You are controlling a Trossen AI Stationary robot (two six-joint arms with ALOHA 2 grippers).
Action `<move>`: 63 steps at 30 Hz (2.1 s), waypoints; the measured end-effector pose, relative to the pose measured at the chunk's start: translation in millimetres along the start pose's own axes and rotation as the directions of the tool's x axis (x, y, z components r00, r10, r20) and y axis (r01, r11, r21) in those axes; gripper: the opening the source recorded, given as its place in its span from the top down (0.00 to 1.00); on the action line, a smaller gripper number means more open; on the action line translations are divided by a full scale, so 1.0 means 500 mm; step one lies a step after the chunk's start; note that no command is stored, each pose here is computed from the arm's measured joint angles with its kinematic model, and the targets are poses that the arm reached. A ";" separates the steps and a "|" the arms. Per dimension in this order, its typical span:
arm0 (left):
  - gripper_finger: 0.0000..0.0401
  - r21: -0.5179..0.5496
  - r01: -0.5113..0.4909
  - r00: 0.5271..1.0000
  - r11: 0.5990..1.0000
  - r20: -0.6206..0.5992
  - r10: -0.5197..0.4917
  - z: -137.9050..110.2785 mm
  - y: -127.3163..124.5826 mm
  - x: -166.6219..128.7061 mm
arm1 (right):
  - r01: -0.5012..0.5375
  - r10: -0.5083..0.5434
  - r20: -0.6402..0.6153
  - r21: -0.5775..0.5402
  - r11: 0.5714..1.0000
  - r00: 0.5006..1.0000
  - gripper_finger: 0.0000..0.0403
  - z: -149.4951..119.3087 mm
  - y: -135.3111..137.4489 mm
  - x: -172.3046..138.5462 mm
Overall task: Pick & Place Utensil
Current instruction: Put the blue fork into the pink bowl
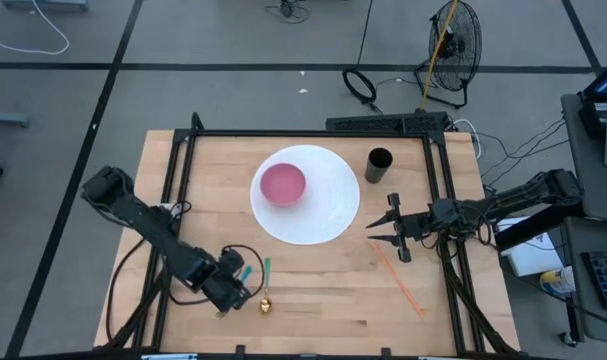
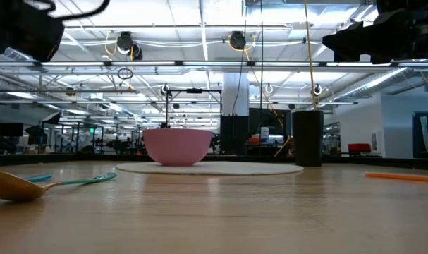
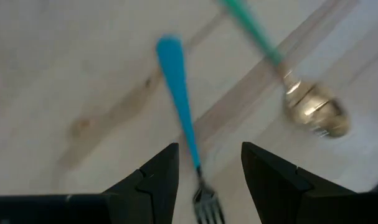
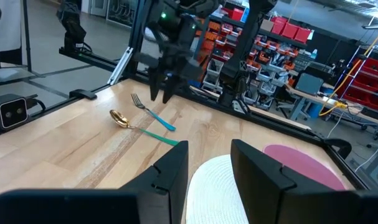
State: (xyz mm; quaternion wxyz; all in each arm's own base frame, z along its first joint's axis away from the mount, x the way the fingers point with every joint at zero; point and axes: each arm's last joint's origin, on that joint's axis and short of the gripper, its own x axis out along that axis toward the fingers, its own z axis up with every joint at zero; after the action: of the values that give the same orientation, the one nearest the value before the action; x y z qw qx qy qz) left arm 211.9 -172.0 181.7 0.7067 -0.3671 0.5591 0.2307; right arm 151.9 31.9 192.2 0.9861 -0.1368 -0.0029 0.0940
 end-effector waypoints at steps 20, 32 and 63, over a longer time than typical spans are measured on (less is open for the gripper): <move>0.56 -0.006 -0.049 0.997 0.999 -0.052 0.049 -0.003 -0.001 0.028 | 0.000 0.000 -0.002 0.000 1.000 1.000 0.71 -0.001 0.000 0.001; 0.56 -0.013 -0.083 0.994 0.996 -0.069 0.082 -0.007 -0.006 0.065 | 0.000 0.000 -0.002 0.000 1.000 1.000 0.71 -0.001 0.000 0.001; 0.56 -0.020 -0.141 0.981 0.990 -0.135 0.137 -0.019 -0.006 0.104 | 0.000 0.000 -0.002 0.004 1.000 1.000 0.71 -0.001 0.000 0.001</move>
State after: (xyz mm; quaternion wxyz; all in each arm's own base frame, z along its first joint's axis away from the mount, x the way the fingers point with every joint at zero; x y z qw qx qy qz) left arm 222.1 -185.9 131.7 0.6446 -0.3523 0.6256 0.2626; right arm 152.3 32.0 191.8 0.9864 -0.1349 -0.0018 0.0941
